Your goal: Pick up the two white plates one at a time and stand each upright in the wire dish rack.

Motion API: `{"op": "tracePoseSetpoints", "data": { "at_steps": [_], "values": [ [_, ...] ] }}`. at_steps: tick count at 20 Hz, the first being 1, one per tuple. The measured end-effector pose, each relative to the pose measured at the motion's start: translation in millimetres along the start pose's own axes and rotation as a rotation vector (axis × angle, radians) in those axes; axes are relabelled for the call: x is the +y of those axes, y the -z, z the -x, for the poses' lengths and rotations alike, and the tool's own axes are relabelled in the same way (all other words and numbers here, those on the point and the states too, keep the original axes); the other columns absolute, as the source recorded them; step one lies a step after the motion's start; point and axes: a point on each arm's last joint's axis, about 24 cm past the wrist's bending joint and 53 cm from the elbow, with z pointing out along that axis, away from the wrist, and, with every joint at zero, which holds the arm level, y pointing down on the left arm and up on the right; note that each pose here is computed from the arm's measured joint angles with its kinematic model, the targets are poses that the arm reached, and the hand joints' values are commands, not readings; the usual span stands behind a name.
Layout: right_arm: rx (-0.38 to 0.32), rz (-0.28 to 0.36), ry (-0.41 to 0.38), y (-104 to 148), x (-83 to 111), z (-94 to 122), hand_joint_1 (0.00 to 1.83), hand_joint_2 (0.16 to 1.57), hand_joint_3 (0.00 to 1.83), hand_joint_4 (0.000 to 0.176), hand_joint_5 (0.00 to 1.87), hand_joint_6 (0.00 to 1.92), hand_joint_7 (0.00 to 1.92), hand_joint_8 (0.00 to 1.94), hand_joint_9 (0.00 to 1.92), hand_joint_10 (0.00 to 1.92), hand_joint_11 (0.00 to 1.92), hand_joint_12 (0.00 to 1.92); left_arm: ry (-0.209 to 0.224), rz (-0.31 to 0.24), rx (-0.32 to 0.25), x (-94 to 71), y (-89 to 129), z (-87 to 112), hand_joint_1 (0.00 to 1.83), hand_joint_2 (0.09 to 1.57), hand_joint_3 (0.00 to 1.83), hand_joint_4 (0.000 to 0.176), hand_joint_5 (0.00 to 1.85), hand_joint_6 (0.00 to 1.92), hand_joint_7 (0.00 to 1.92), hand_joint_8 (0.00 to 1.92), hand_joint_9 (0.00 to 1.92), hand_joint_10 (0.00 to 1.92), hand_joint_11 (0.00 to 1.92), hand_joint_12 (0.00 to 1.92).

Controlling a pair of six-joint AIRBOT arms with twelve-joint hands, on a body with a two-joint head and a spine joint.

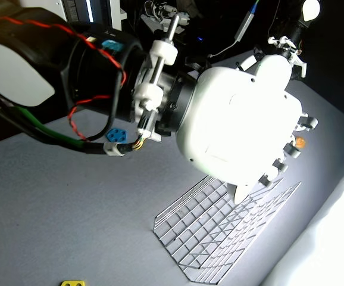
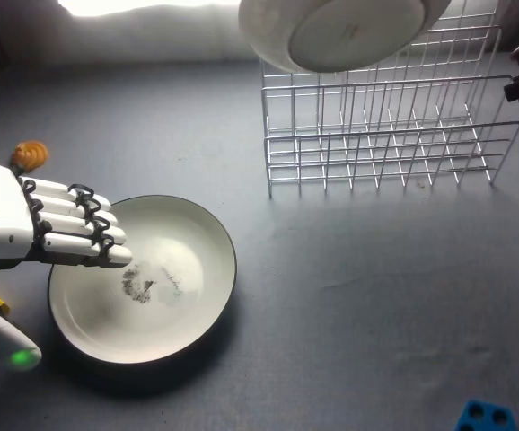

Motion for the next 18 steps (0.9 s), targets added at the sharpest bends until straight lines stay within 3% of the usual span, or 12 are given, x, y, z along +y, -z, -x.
{"op": "tracePoseSetpoints", "data": {
  "at_steps": [12, 18],
  "values": [
    [-0.077, -0.038, -0.052, 3, -17.7, 39, 1.38, 1.07, 0.00, 0.000, 1.00, 0.95, 1.08, 0.75, 1.04, 1.00, 0.87, 1.12, -0.003, 0.013, -0.011, 6.3, 4, 4.7, 0.00, 1.07, 0.00, 0.000, 0.00, 0.00, 0.00, 0.00, 0.00, 0.00, 0.00, 0.00],
    [-0.092, -0.044, -0.145, 3, -26.9, 45, 1.38, 1.08, 0.00, 0.000, 0.97, 0.98, 1.06, 0.79, 1.00, 1.04, 0.86, 1.13, -0.004, 0.009, -0.010, 5.4, 4, 4.9, 0.00, 1.08, 0.00, 0.000, 0.02, 0.01, 0.00, 0.00, 0.00, 0.00, 0.00, 0.00]
  ]
}}
